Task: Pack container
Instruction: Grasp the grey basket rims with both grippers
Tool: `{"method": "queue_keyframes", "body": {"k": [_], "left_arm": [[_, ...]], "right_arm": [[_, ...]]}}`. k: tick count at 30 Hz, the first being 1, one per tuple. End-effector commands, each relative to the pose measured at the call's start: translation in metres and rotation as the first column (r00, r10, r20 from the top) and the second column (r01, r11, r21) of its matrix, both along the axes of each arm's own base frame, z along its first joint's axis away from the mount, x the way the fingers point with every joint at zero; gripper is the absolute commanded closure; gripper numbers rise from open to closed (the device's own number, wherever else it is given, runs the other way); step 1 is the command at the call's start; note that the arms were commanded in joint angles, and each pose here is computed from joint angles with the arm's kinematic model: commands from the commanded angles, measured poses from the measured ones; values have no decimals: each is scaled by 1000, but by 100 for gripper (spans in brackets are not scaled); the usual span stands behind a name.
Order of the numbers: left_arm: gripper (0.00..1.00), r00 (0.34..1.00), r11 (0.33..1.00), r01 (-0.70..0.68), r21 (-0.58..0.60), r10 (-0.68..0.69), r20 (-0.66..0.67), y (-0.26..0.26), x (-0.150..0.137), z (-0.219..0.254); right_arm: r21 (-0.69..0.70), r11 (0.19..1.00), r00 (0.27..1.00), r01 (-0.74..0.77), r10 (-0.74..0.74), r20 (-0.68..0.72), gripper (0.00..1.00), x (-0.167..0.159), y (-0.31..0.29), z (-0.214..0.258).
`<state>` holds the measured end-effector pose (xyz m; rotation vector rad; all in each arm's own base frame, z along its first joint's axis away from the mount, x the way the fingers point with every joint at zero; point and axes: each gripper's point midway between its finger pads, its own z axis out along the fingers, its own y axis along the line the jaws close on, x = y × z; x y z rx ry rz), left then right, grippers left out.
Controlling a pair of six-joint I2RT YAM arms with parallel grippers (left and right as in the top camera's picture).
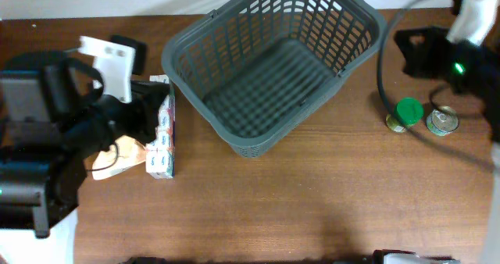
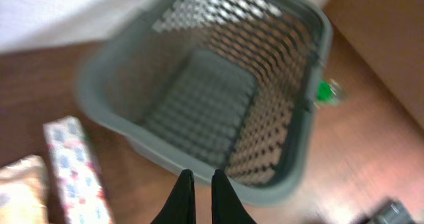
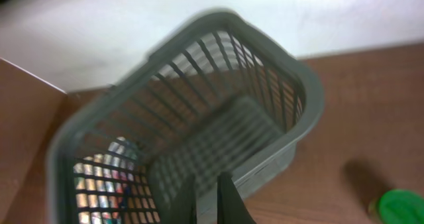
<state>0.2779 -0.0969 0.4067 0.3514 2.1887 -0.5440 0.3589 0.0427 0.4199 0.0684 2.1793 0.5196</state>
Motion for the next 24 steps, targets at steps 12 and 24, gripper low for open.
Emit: {"method": "queue_keyframes", "body": {"k": [12, 24], "left_arm": [[98, 932, 962, 266, 60, -241, -270, -82, -51, -55], [98, 865, 902, 360, 240, -225, -449, -142, -76, -125]], "right_arm": [[25, 999, 997, -20, 22, -78, 96, 57, 8, -39], [36, 997, 982, 63, -56, -182, 96, 93, 17, -82]]}}
